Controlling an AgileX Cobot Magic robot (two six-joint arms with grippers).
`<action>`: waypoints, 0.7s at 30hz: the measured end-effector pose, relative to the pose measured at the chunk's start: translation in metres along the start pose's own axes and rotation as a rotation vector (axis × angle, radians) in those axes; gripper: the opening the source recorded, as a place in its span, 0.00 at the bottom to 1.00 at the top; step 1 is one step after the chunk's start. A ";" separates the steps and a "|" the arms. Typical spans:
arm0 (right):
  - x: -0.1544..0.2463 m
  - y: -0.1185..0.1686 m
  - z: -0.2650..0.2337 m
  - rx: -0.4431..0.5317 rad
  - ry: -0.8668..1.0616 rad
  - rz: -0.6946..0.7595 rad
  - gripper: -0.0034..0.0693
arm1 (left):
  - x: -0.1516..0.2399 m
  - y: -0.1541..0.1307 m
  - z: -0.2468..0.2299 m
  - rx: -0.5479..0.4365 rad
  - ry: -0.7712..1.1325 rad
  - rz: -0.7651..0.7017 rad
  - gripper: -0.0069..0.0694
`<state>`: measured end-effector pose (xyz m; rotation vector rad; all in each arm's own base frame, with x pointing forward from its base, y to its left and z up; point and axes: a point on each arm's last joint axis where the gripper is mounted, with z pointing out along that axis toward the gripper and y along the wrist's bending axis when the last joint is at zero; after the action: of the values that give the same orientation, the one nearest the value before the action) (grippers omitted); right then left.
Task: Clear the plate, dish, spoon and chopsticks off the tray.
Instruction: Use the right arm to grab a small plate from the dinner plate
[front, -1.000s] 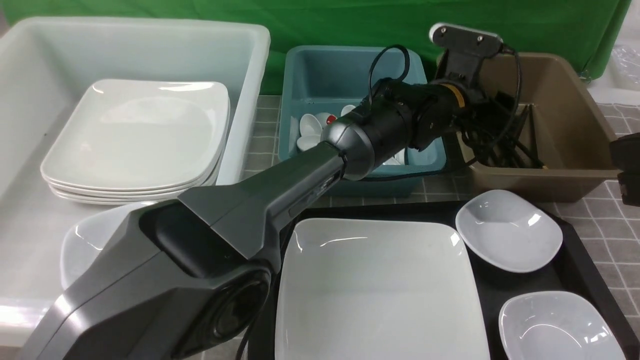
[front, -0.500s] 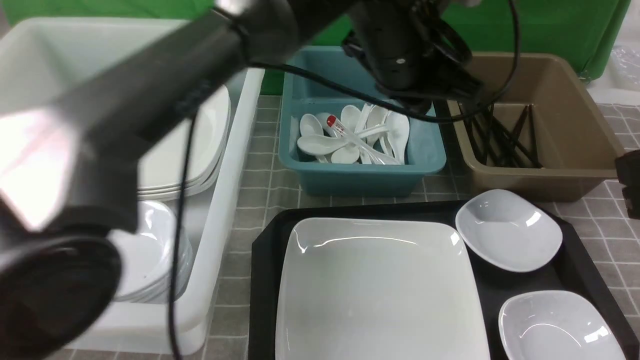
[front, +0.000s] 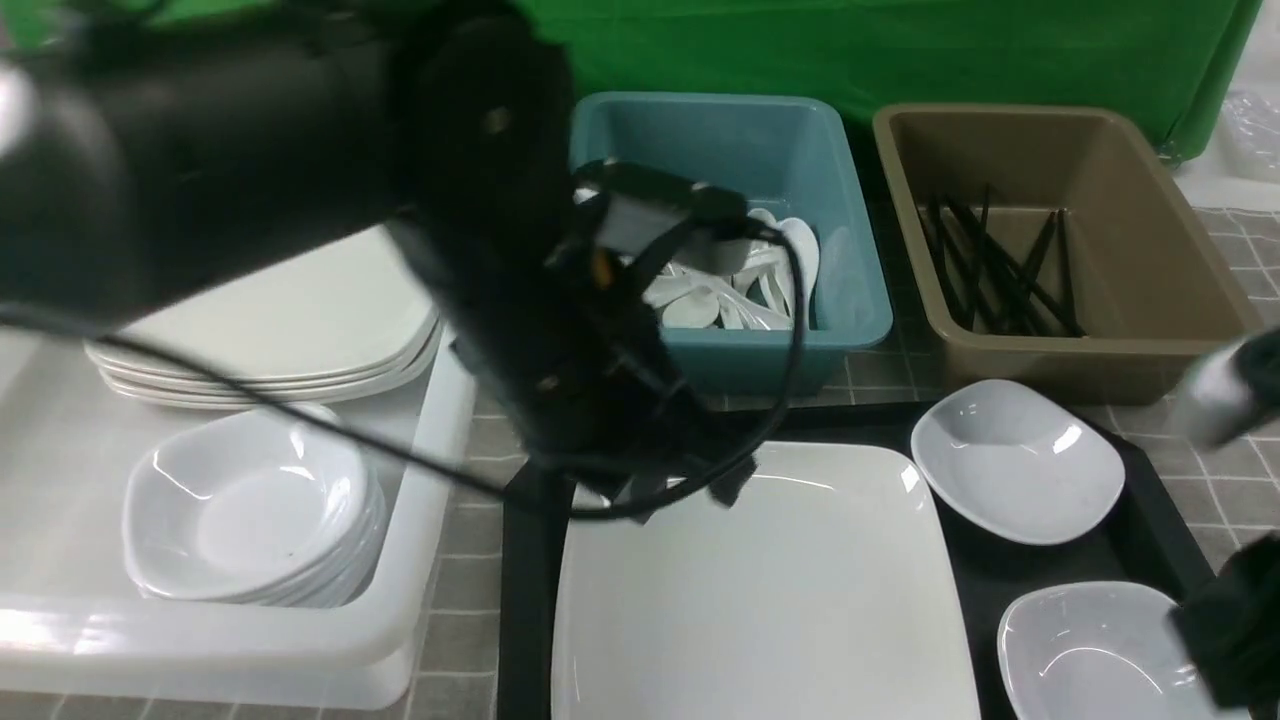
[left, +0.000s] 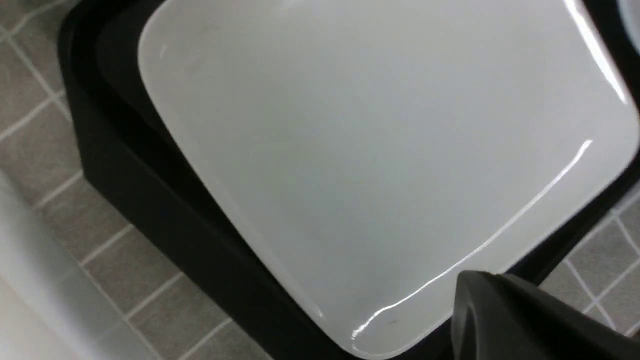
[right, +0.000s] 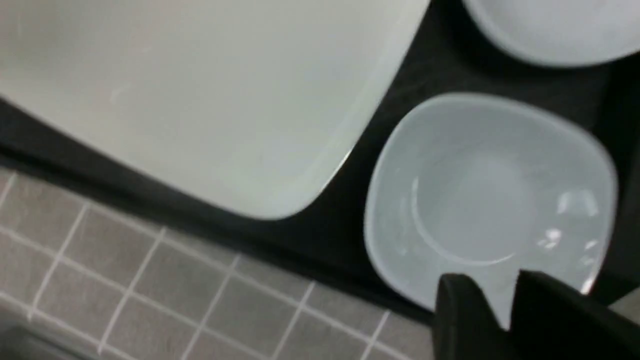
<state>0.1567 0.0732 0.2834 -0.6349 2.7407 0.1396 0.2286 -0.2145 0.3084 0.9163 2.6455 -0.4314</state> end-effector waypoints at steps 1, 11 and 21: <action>0.002 0.000 0.013 -0.005 0.051 0.001 0.50 | 0.006 -0.002 -0.003 0.031 -0.050 0.042 0.10; -0.004 0.006 0.094 -0.017 0.289 0.002 0.88 | 0.038 -0.017 0.012 0.223 -0.322 0.369 0.10; -0.014 0.004 0.130 0.109 0.287 0.029 0.74 | 0.036 -0.016 0.014 0.207 -0.351 0.385 0.10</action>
<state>0.2048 0.1043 0.1652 -0.6276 3.0074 -0.1016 0.1942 -0.2121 0.2848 1.2509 2.0778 -0.7025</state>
